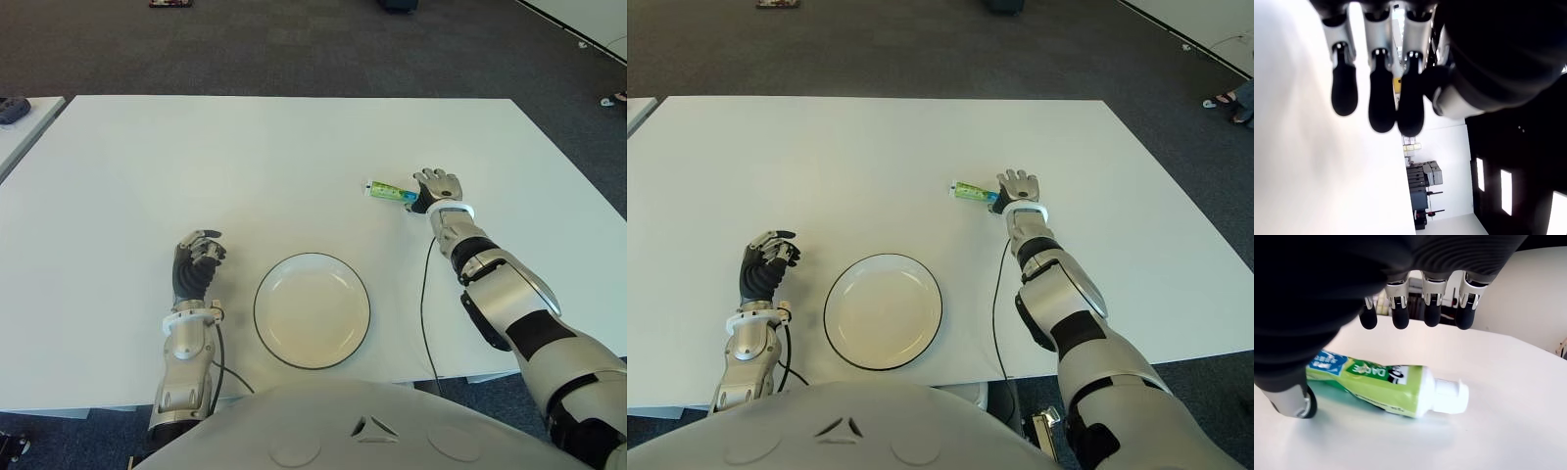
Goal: Put the toothpaste on the table into the plate.
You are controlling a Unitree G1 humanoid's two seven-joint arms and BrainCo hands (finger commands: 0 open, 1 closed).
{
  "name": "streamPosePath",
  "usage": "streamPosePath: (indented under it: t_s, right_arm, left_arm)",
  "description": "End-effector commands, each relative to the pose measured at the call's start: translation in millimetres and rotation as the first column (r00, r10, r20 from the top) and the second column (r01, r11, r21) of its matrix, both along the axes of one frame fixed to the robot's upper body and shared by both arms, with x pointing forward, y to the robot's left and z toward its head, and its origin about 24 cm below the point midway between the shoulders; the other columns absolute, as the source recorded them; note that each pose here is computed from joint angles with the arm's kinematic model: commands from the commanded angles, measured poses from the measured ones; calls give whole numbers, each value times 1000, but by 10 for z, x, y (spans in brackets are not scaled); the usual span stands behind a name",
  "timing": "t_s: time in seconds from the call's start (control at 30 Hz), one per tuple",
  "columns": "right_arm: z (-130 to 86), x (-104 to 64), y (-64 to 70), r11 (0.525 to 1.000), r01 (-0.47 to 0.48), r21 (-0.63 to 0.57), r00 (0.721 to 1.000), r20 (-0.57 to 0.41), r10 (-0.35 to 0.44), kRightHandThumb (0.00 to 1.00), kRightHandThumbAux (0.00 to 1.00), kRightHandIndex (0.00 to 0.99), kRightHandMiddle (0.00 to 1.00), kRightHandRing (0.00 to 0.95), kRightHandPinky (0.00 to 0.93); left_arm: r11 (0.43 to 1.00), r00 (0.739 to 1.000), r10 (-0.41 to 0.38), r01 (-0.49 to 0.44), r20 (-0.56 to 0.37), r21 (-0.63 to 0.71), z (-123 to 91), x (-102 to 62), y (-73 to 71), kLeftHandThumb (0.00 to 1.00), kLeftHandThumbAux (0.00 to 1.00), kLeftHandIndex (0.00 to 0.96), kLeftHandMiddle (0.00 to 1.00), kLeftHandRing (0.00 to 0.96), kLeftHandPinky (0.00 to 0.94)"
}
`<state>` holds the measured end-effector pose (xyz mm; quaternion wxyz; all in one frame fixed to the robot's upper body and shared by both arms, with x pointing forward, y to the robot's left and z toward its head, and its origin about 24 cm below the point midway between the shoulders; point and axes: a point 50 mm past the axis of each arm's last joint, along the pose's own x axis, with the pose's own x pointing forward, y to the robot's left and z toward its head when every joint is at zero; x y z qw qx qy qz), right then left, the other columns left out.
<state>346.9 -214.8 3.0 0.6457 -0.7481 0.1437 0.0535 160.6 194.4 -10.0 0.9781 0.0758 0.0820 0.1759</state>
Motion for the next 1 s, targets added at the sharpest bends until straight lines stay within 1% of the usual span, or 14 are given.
streamPosePath:
  t_s: [0.03,0.07,0.1,0.13,0.17,0.2,0.23,0.33,0.43,0.67,1.0]
  right_arm:
    - [-220,-176,-32,998,43,42,998,-52,-41,304,747,243,187,192,256]
    - [-220,-176,-33,998,45,46,998,-47,-43,379,743,277,207,210,270]
    - [-216,-177,-32,997,47,53,998,-33,-45,488,738,326,235,235,290]
    - [-212,-177,-28,997,47,64,999,-14,-46,561,733,361,325,331,364]
    - [-208,-176,-25,996,47,71,999,-1,-47,588,732,374,369,381,405]
    - [-206,-176,-23,996,47,76,999,6,-47,627,729,393,433,453,465]
    - [-204,-176,-19,995,46,85,999,18,-48,651,727,405,474,499,504]
    - [-198,-176,-10,993,46,111,998,45,-51,684,725,421,555,578,563]
    - [-196,-175,-5,991,46,123,997,54,-53,695,724,427,585,606,582]
    - [-189,-171,1,988,49,150,996,65,-59,700,725,429,626,632,583]
    - [-173,-160,-2,985,48,168,995,76,-62,699,725,429,633,630,565]
  left_arm:
    - [1000,1000,10,-10,10,-7,-9,-7,14,707,715,434,623,599,585]
    - [1000,1000,9,-9,11,-5,-9,-7,15,707,715,434,622,599,586]
    - [1000,1000,8,-8,13,0,-8,-8,15,707,716,434,621,599,586]
    - [1000,1000,7,-7,14,3,-7,-8,13,707,716,434,619,598,586]
    - [1000,1000,7,-7,14,4,-5,-7,13,707,716,434,619,598,586]
    - [1000,1000,6,-6,15,5,-5,-7,14,707,716,434,618,598,587]
    - [1000,1000,7,-7,13,4,-6,-8,14,707,716,434,617,598,587]
    - [1000,1000,7,-7,10,3,-9,-6,18,707,716,434,619,599,586]
    - [1000,1000,6,-6,12,7,-11,1,20,707,716,434,621,601,587]
    - [1000,1000,9,-9,19,6,-13,19,22,706,716,433,614,592,570]
    - [1000,1000,5,-5,30,15,-9,27,24,706,716,433,609,593,580]
